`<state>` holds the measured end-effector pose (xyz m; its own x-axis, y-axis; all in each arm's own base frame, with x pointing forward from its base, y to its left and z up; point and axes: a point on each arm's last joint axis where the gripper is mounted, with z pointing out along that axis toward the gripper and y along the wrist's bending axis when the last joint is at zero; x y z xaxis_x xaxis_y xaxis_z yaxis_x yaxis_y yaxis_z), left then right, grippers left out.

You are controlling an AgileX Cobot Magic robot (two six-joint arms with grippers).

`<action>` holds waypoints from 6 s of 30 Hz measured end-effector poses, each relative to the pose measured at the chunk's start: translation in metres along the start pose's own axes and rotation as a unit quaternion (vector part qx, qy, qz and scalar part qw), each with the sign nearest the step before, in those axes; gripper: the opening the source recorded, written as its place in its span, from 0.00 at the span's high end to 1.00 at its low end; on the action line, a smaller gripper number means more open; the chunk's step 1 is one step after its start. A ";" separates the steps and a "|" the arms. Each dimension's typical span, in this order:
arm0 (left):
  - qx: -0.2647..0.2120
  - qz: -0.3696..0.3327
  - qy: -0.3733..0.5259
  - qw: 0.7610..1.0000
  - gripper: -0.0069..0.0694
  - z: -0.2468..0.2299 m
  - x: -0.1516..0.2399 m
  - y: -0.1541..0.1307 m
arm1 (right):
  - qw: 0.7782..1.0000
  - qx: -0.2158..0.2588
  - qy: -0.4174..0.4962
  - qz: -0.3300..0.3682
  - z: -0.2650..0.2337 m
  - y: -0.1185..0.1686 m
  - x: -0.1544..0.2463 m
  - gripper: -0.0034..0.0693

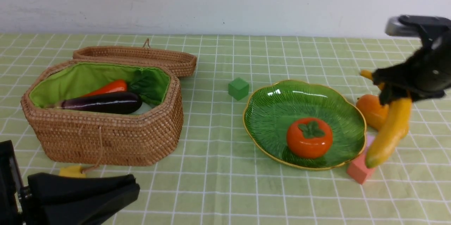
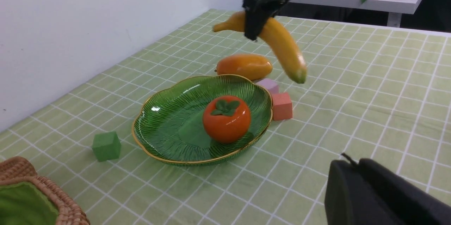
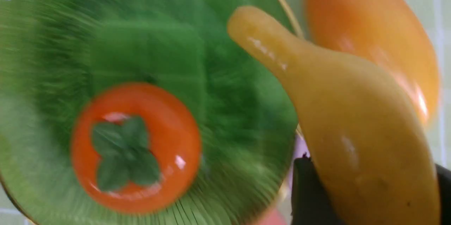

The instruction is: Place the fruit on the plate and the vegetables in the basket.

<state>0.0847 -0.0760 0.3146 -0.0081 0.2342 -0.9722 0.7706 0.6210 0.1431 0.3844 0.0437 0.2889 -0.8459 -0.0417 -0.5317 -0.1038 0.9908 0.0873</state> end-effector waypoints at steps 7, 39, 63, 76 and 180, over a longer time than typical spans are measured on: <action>0.000 0.000 0.000 1.000 0.88 0.000 0.000 0.000 | 0.993 0.000 0.011 -0.121 0.072 0.007 -0.034 0.50; 0.001 0.000 0.000 1.000 0.89 0.000 0.000 0.000 | 0.982 0.077 0.083 -0.150 0.030 -0.081 -0.039 0.18; -0.017 0.028 -0.003 0.999 0.88 0.000 -0.001 0.003 | 0.979 -0.035 0.114 -0.165 0.143 -0.108 -0.008 0.14; -0.033 0.028 -0.005 0.999 0.88 0.000 -0.001 0.006 | 0.986 -0.024 0.071 -0.148 0.075 -0.096 -0.031 0.18; -0.277 -0.150 -0.212 0.925 0.93 -0.065 0.065 -0.002 | 0.943 0.010 -0.330 -0.026 -0.131 -0.005 0.283 0.91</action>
<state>0.0412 -0.0128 0.2632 0.1734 -0.2526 -0.9519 0.3292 0.9258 -0.1857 0.0766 0.0102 0.2484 -0.3285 -0.0069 -0.9445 -0.1195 0.9922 0.0344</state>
